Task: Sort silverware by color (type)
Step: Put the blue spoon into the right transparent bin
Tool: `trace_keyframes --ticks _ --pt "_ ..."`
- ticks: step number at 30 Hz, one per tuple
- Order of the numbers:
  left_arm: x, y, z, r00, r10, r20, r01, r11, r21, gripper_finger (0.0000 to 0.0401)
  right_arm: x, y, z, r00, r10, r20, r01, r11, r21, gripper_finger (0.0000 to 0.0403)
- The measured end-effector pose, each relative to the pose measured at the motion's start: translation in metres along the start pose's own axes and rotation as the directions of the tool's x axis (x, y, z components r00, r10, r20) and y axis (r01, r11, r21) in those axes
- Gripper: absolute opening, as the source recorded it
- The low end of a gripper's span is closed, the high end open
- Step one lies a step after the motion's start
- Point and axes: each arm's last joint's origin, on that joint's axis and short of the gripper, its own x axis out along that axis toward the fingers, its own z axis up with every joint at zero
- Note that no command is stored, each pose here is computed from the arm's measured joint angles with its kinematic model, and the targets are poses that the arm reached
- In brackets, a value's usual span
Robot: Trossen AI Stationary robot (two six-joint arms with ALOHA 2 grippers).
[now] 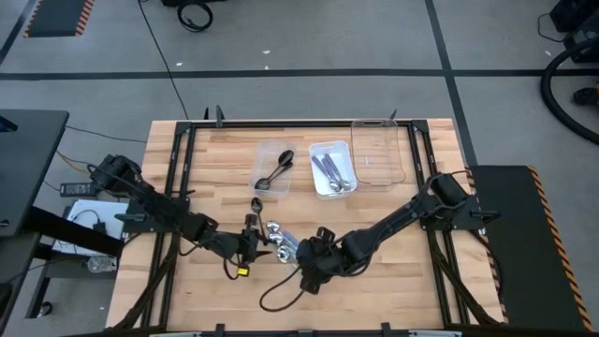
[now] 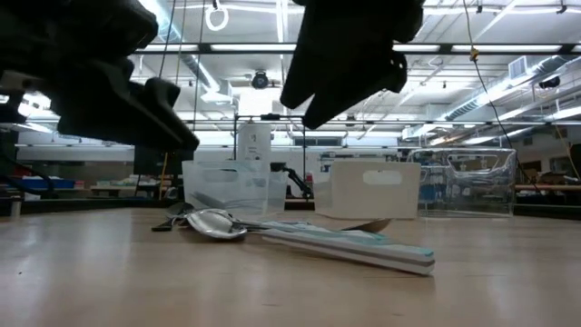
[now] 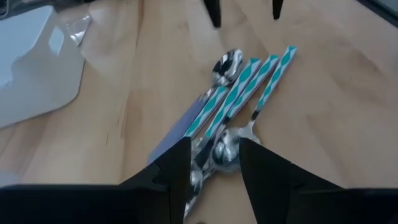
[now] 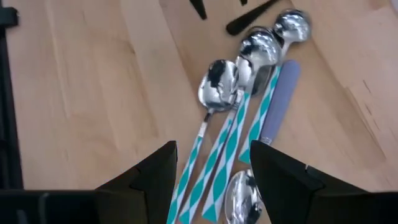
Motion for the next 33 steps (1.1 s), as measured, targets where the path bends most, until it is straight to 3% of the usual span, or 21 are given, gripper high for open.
trace_keyframes --ticks 4,14,25,33 --pt "-0.006 0.003 -0.01 0.999 -0.003 0.034 0.004 0.999 -0.045 0.0141 0.007 0.006 -0.004 1.0 -0.002 0.027 0.002 1.0 0.008 0.0213" --pt "-0.029 -0.004 -0.011 0.994 -0.069 0.09 0.084 0.981 -0.177 0.0141 0.049 0.019 -0.018 0.998 -0.027 -0.056 0.028 0.999 0.017 0.0208" --pt "-0.032 -0.008 -0.011 0.991 -0.089 0.099 0.105 0.98 -0.17 0.0141 0.055 0.007 -0.029 0.956 -0.194 -0.22 0.195 0.981 -0.021 0.018" --pt "-0.032 -0.008 -0.011 0.991 -0.089 0.099 0.105 0.98 -0.168 0.0141 0.053 -0.008 -0.029 0.908 -0.264 -0.325 0.242 0.964 -0.108 0.0159"
